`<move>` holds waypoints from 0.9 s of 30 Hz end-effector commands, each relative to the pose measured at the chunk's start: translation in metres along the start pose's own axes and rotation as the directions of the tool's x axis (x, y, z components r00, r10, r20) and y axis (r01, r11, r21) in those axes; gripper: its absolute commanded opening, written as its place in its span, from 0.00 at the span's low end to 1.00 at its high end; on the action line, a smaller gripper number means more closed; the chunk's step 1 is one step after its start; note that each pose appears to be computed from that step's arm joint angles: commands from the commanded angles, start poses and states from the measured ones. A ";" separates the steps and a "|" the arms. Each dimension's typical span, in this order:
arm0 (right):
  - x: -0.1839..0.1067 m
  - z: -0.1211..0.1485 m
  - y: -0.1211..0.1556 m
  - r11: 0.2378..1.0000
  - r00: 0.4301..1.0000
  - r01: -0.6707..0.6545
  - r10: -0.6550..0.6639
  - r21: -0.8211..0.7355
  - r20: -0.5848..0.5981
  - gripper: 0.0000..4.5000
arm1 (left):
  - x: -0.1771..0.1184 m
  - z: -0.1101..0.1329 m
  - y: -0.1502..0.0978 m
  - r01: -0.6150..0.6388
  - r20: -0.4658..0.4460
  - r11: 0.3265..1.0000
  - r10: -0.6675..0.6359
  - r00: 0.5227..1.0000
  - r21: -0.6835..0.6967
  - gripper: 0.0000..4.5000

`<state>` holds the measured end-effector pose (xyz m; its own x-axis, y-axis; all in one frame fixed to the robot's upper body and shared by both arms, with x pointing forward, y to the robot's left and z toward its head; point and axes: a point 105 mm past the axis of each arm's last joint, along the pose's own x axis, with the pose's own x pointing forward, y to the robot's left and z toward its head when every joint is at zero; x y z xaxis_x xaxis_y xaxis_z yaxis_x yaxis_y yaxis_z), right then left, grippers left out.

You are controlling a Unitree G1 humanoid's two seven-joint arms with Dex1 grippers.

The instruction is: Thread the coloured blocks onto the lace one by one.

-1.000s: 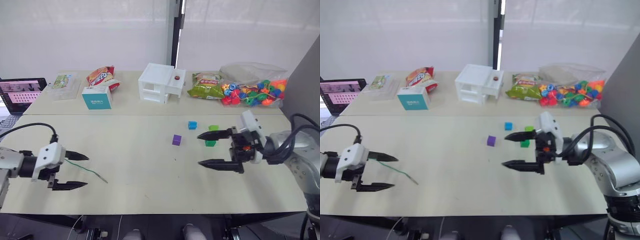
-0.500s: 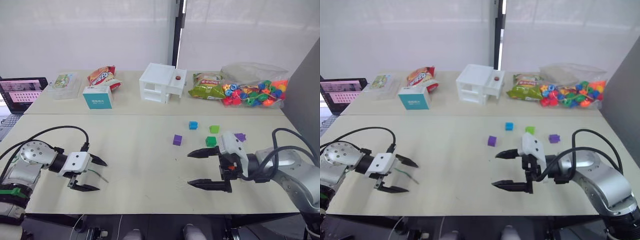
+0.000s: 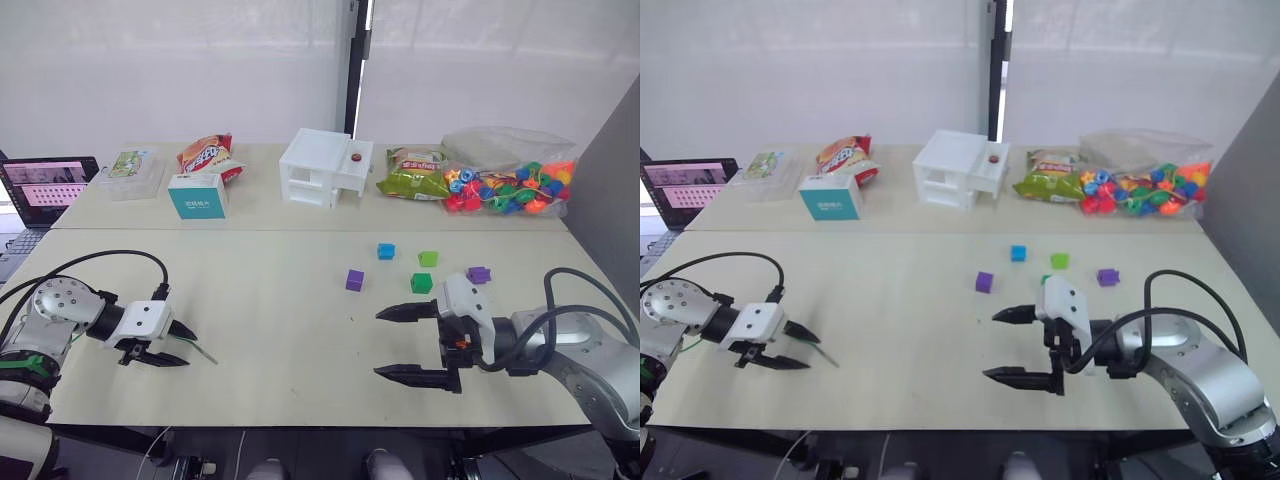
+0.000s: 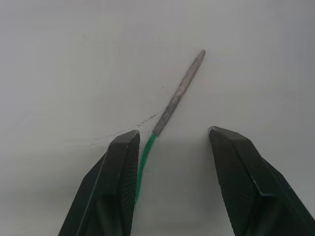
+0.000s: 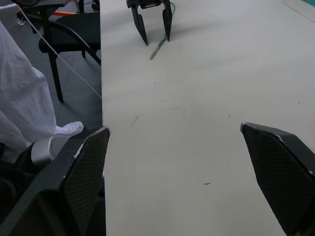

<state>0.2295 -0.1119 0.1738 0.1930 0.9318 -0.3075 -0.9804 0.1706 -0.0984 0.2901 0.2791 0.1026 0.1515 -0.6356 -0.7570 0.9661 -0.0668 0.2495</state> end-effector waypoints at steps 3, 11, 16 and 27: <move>0.001 0.013 0.002 0.998 0.999 -0.006 0.009 -0.070 0.034 1.00 | 0.005 -0.004 -0.003 0.014 0.005 0.999 -0.014 1.000 -0.039 0.40; 0.002 0.013 -0.001 0.997 0.999 -0.006 0.009 -0.074 0.036 1.00 | 0.016 0.007 -0.001 0.007 0.085 0.999 -0.004 0.996 -0.039 0.20; 0.003 0.012 -0.001 0.997 0.999 -0.004 0.007 -0.076 0.034 1.00 | 0.018 0.006 0.000 0.012 0.072 1.000 -0.010 0.997 -0.027 0.20; 0.002 0.010 -0.002 0.996 1.000 0.009 -0.007 -0.084 0.026 1.00 | 0.021 0.005 -0.006 0.056 0.065 0.997 -0.054 0.996 -0.043 0.01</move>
<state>0.2338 -0.1094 0.1774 0.2052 0.9318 -0.2994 -0.9746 0.1664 -0.1501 0.2940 0.2652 0.1001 0.1446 -0.6846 -0.7144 0.9680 -0.0518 0.2455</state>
